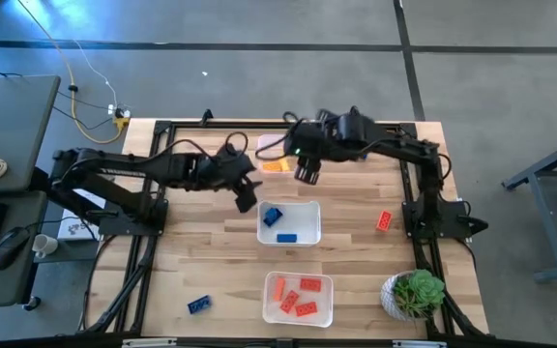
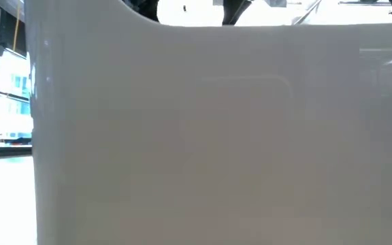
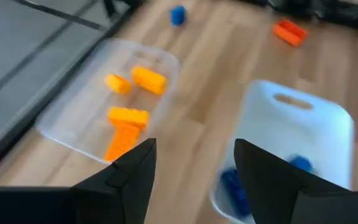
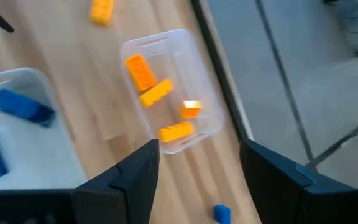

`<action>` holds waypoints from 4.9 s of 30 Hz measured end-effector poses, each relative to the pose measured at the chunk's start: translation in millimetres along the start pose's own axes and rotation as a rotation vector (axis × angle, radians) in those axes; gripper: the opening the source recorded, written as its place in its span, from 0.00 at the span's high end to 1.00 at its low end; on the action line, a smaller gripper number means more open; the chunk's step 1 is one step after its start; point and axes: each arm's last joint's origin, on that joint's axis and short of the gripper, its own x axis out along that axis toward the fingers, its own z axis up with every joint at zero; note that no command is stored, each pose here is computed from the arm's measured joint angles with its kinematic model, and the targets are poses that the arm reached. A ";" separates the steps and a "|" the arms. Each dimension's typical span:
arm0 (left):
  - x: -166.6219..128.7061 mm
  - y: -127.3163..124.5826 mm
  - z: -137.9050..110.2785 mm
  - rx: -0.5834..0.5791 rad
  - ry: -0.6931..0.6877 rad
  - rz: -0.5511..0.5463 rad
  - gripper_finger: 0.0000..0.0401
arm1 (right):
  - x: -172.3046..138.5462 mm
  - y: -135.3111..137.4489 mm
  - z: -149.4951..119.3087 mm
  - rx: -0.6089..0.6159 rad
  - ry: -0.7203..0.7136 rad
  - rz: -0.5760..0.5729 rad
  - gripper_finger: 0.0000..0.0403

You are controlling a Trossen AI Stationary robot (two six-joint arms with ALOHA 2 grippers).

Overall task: Sort & place blocks by color
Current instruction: Put the blue game piece into the top white bin

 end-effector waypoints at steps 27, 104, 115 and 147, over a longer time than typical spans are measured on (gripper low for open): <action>8.7 48.3 5.0 -0.104 0.033 0.153 0.50 | 62.9 -133.4 -116.0 0.420 0.253 -0.032 0.48; 13.0 77.6 7.3 0.026 0.059 0.226 0.50 | 247.9 -118.5 -210.3 0.423 0.564 -0.023 0.48; 13.0 77.6 7.2 0.027 0.060 0.226 0.50 | 265.3 -108.8 -215.1 0.456 0.629 0.026 0.48; 12.0 95.2 -8.2 0.037 0.235 0.236 0.50 | 151.2 -76.6 -180.9 0.654 0.365 0.202 0.83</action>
